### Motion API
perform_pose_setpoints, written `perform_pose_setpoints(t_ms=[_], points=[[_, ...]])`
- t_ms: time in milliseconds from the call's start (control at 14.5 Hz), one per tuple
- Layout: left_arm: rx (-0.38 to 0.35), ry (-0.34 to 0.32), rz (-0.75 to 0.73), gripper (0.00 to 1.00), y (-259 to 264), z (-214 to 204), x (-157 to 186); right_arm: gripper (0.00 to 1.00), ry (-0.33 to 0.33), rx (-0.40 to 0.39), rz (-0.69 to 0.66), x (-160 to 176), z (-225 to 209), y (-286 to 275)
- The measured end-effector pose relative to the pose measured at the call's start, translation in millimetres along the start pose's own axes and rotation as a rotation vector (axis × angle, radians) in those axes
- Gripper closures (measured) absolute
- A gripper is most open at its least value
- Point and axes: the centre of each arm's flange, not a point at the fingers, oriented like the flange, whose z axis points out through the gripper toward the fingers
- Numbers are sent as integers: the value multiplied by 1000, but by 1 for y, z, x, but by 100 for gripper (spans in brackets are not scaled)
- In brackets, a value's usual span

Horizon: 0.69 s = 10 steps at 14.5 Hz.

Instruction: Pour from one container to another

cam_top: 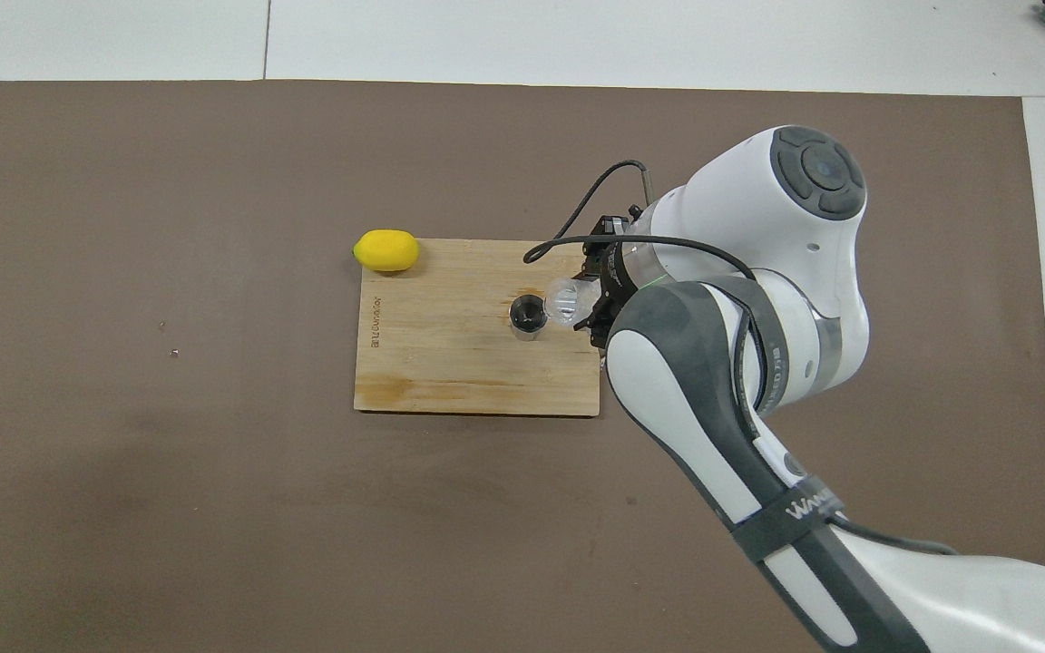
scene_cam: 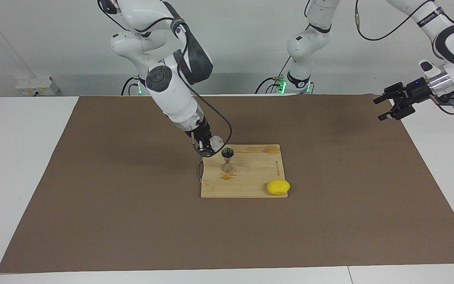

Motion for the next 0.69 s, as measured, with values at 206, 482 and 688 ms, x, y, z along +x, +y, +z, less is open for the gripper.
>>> perform_pose_setpoints(t_ms=[206,482,688], points=[[-12,-39,-51,0,-10,-4,28,49,21,5,-18,-4,1,1],[-35,-126,-171,0,-36,3,95,49,80,0,-61,-19,12,9],[-42,-189,-268,0,-53,15,138,49,122,1,-86,-23,14,12]])
